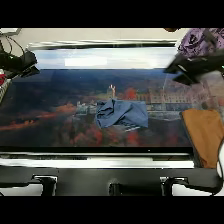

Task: Fold the clothes and pants, and hang the long-sleeved shirts on hangers.

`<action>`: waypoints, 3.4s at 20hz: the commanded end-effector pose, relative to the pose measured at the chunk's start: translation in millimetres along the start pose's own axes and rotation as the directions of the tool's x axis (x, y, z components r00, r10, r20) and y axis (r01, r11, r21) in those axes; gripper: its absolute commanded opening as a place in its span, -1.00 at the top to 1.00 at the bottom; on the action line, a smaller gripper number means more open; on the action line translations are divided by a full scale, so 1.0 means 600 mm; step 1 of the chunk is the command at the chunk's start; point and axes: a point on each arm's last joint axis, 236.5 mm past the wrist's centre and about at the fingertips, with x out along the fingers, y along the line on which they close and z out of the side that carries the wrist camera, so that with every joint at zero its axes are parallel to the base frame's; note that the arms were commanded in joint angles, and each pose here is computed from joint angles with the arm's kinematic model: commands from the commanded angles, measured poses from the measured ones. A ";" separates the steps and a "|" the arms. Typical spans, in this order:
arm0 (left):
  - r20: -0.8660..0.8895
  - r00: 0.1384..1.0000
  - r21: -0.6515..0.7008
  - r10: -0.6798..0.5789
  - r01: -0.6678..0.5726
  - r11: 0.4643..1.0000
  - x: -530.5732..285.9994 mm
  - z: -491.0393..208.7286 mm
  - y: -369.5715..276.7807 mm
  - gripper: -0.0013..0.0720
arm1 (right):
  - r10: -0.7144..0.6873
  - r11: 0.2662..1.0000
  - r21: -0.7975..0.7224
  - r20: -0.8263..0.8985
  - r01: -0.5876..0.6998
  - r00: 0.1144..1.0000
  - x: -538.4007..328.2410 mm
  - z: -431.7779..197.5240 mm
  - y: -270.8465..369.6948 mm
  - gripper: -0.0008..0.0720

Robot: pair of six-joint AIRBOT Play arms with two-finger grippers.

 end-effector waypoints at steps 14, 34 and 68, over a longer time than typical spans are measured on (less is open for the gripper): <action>0.011 1.000 0.000 -0.003 0.003 1.000 0.001 0.005 -0.001 0.92 | 0.356 0.918 0.302 -0.335 -0.258 0.873 0.348 -0.176 -0.186 -0.50; 0.011 1.000 0.000 -0.003 0.003 1.000 0.001 0.005 -0.001 0.92 | 0.333 0.939 0.156 -0.180 -0.308 0.926 0.269 -0.040 -0.071 0.92; 0.005 1.000 -0.045 -0.003 0.003 0.999 0.000 0.002 -0.001 0.92 | -0.514 0.594 0.794 0.246 0.134 0.822 -0.276 0.095 -0.390 0.93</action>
